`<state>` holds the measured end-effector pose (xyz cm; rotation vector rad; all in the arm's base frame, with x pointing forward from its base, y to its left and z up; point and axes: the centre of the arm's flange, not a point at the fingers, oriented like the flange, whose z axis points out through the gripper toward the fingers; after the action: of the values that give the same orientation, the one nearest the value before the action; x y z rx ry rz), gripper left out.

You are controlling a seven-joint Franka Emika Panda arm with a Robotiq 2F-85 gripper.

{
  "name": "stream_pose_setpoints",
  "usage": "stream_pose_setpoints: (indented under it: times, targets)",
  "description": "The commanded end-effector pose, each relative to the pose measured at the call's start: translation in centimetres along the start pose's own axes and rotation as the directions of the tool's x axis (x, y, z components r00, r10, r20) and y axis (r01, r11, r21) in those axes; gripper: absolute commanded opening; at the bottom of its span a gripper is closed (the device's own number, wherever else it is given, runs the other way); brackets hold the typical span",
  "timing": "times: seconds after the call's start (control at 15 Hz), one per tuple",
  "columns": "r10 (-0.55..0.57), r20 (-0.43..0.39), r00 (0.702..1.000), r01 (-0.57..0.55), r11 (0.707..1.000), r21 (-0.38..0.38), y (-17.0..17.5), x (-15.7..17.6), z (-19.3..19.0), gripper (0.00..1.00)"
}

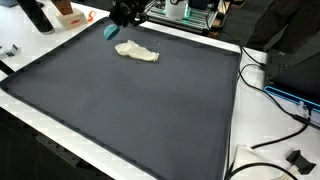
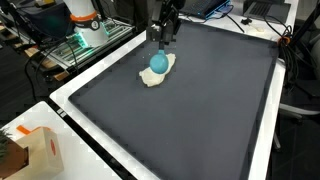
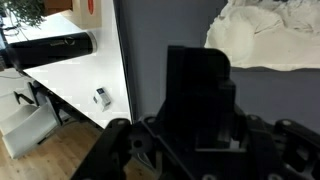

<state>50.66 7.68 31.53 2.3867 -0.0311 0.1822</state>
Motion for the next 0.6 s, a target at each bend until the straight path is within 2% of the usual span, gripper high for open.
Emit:
stream_pose_setpoints:
  times: [0.0,0.27,0.53]
  targets:
    - [-0.011,-0.011,1.000,0.013,0.992,0.123,2.9,-1.8,-0.3,0.27]
    - [-0.009,-0.019,1.000,0.014,0.968,0.252,4.8,-2.1,-0.4,0.27]
    - [-0.003,-0.026,1.000,0.012,0.928,0.373,6.7,-2.5,-0.5,0.27]
